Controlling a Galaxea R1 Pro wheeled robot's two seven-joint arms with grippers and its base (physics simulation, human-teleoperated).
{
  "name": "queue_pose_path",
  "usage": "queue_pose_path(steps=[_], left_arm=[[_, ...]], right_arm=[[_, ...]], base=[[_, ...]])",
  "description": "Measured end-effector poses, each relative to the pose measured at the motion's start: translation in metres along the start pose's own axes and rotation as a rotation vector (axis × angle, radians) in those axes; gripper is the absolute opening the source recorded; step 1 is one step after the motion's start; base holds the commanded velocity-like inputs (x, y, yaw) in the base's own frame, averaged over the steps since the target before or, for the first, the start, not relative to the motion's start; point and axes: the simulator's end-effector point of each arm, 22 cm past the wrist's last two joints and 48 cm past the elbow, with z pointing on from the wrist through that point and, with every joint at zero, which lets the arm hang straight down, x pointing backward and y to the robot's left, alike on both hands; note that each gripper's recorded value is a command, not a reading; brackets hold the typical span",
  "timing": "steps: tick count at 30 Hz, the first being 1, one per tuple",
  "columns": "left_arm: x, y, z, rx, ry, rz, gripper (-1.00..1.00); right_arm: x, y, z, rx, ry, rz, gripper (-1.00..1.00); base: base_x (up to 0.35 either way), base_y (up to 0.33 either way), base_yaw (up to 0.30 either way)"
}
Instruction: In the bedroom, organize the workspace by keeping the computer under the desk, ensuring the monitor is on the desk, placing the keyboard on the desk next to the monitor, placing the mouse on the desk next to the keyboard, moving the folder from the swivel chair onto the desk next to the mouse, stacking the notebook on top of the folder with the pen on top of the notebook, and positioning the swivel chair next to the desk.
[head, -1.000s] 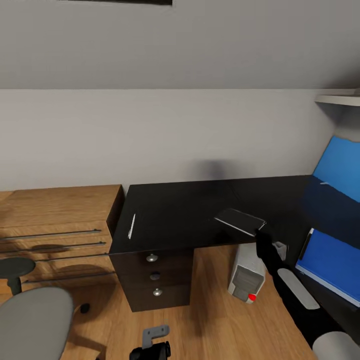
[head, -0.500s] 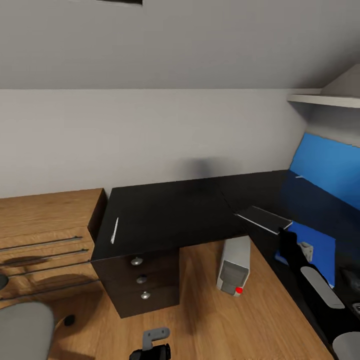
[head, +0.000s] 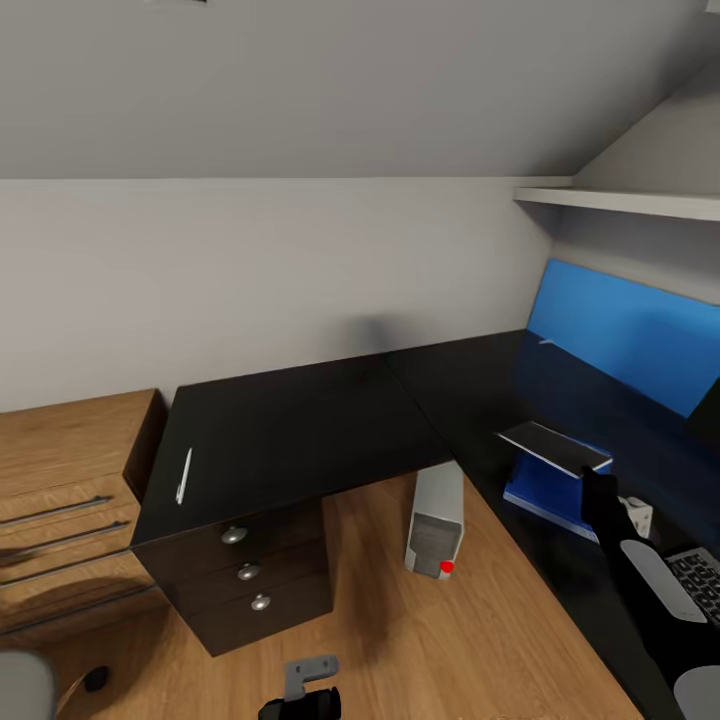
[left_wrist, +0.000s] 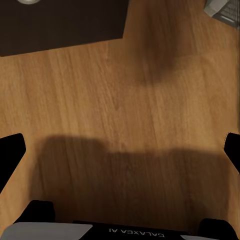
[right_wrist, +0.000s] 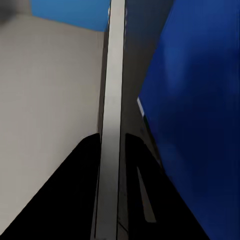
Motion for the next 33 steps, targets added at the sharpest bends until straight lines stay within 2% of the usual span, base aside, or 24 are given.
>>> queue_pose_path(steps=[8,33], left_arm=[[-0.0002,0.0007,0.0001,-0.002,0.000,-0.002,1.00],[-0.0051,0.0033,0.0000,-0.008,-0.010,-0.017,1.00]], right_arm=[[0.0010,-0.0004,-0.0001,-0.002,0.001,0.005,-1.00],[0.0069,-0.0016,-0.0007,0.002,0.008,0.002,-1.00]], base=[[0.000,0.000,-0.194],[0.000,0.000,-0.007]])
